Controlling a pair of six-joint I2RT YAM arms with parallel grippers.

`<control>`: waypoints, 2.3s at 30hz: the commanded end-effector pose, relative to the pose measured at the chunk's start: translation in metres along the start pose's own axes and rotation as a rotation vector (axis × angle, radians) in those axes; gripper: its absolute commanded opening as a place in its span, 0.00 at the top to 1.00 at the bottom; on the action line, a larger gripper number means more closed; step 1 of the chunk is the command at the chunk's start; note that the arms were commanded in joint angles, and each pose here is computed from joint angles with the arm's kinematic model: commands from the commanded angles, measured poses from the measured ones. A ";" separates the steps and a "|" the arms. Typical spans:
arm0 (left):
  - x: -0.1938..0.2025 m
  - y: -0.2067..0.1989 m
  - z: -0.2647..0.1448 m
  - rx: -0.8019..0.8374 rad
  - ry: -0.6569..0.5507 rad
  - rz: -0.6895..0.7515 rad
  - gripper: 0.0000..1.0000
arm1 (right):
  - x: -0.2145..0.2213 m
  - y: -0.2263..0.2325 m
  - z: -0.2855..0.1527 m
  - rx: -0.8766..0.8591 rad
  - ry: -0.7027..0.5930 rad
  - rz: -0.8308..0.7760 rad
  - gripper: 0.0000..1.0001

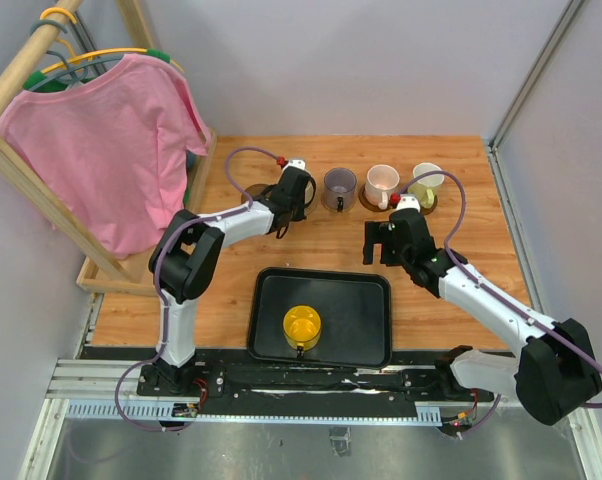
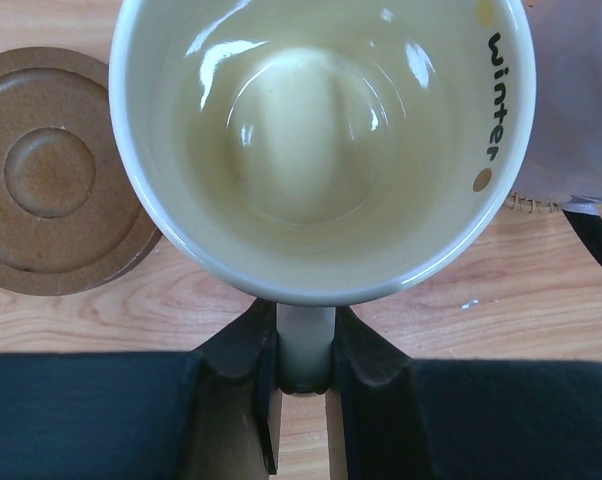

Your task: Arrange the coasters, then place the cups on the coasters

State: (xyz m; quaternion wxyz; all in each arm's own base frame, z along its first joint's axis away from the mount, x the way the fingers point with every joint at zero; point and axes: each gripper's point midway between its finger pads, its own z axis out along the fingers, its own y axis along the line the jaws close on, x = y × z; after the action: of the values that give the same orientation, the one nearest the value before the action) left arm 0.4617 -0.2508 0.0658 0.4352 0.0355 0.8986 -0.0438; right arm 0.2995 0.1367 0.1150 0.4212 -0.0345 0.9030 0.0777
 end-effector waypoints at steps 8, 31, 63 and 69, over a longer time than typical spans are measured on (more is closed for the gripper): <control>-0.051 -0.015 -0.002 0.042 -0.176 -0.079 0.99 | -0.008 0.000 0.002 -0.005 -0.012 0.004 0.01; -0.037 -0.006 0.007 0.006 -0.155 -0.076 1.00 | -0.004 0.005 0.007 -0.023 0.010 0.005 0.01; -0.012 -0.002 0.010 0.001 -0.105 -0.075 0.96 | -0.001 0.010 0.009 -0.052 0.022 0.016 0.01; -0.013 -0.001 0.006 0.005 -0.102 -0.068 0.58 | -0.001 0.011 0.008 -0.056 0.019 0.020 0.01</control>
State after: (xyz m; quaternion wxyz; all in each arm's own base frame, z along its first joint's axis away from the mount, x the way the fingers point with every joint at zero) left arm 0.4660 -0.2508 0.0541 0.4516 0.0161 0.8907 -0.0502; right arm 0.2982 0.1467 0.1031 0.4007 -0.0468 0.9101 0.0948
